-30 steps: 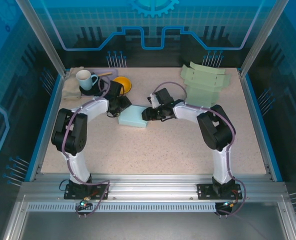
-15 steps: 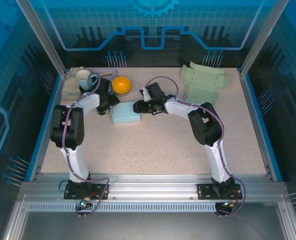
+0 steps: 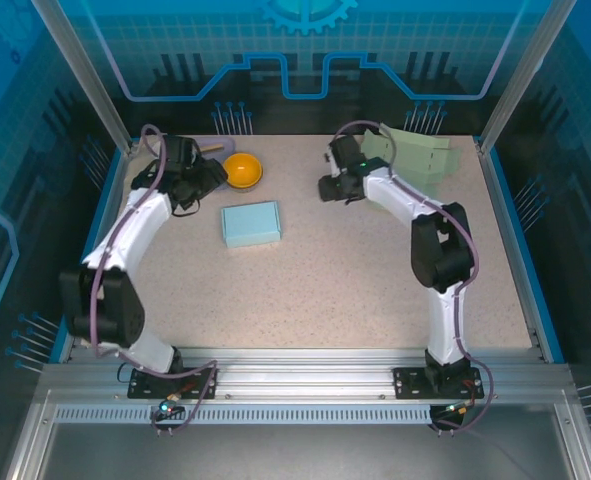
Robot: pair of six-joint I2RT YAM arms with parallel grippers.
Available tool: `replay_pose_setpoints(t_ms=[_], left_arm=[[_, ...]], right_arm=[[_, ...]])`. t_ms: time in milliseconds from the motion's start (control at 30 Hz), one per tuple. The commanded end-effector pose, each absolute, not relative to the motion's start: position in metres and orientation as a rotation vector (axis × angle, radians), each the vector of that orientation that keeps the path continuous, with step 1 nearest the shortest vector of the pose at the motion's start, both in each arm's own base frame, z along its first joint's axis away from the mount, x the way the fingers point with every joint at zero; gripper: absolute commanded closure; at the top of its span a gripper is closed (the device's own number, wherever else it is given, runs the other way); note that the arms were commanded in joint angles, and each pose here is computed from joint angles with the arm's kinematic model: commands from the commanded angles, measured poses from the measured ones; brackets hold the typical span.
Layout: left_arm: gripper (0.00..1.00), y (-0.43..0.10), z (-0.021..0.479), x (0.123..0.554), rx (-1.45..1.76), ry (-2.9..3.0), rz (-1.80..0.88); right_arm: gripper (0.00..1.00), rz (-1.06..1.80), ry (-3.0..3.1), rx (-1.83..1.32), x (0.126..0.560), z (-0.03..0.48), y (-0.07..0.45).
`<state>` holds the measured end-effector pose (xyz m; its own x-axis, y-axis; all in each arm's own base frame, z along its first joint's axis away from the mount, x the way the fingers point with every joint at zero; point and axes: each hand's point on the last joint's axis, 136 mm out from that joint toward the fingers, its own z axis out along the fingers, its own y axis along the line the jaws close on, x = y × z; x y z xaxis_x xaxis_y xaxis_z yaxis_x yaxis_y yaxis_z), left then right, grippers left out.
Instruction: Fold the paper box
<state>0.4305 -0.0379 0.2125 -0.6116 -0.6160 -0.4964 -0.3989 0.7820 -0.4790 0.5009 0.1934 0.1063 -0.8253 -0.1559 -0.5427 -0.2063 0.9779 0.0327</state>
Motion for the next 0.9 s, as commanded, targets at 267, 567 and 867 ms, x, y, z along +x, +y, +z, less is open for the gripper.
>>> replay_pose_setpoints(t_ms=[267,567,867], left_arm=[[0.14,-0.07,0.237,0.338,-0.482,2.413,-0.592],[0.14,-0.06,0.222,0.314,-0.399,2.447,-0.493],[0.13,-0.063,0.213,0.316,-0.396,2.457,-0.517]], right_arm=[[0.47,-0.291,2.699,-0.055,0.546,0.056,0.078],[0.52,-0.339,2.771,-0.011,0.558,0.042,0.071],[1.0,-0.289,2.768,-0.019,0.563,0.05,0.067]])
